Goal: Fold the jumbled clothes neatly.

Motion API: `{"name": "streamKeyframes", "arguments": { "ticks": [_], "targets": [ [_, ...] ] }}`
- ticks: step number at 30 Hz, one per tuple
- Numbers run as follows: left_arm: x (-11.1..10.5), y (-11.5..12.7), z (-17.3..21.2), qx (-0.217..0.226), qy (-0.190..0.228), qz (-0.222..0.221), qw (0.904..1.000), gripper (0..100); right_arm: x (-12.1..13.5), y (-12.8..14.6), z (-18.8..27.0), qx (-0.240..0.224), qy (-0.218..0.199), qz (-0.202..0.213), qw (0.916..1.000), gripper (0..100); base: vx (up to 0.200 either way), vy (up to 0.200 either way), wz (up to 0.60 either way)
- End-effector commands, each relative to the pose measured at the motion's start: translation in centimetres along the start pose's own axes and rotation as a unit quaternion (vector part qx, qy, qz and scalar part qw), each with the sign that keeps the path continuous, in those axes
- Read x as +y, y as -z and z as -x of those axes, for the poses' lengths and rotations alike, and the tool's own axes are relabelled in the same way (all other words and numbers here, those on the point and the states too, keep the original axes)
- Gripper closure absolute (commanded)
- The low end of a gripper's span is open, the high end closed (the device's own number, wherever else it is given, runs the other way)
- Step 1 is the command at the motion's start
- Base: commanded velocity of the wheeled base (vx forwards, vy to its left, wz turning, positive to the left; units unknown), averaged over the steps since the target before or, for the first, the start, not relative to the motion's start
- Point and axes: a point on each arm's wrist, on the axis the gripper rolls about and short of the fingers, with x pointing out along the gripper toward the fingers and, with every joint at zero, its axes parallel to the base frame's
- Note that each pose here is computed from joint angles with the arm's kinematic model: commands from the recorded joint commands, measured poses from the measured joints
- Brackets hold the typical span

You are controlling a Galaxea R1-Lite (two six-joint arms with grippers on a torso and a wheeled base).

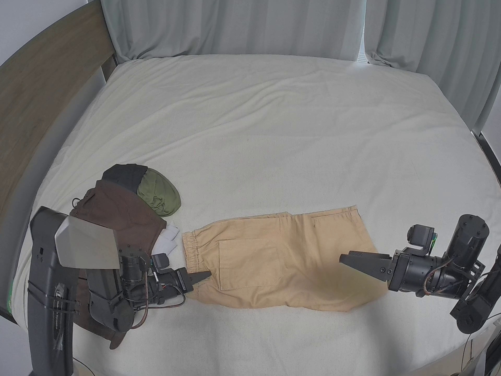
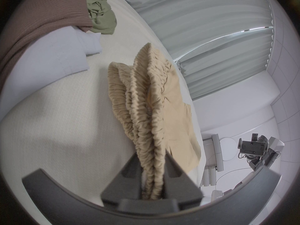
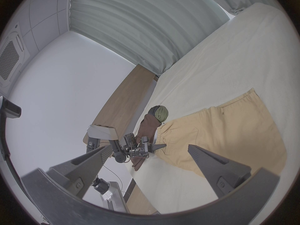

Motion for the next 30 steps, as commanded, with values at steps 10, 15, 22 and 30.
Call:
{"name": "streamKeyframes", "arguments": {
  "ticks": [10,15,22,30],
  "targets": [
    [-1.0,0.0,1.8,0.007,0.003,-0.021,0.9997,100,-0.3,0.3,-0.1,0.006,0.005,-0.006,1.0000,0,0.000,0.000,0.00],
    [-1.5,-0.3,3.2,0.008,0.007,-0.046,0.9989,100,-0.5,0.5,-0.2,0.010,0.008,-0.009,0.9999,0,0.000,0.000,0.00],
    [-2.2,-1.0,4.7,-0.004,0.007,-0.052,0.9986,100,-0.6,0.4,-0.1,0.009,0.010,-0.010,0.9999,0,0.000,0.000,0.00],
    [-2.8,-1.4,6.4,-0.015,0.001,-0.051,0.9986,100,-0.5,0.6,-0.1,0.013,0.009,-0.012,0.9998,0,0.000,0.000,0.00]
  ]
}}
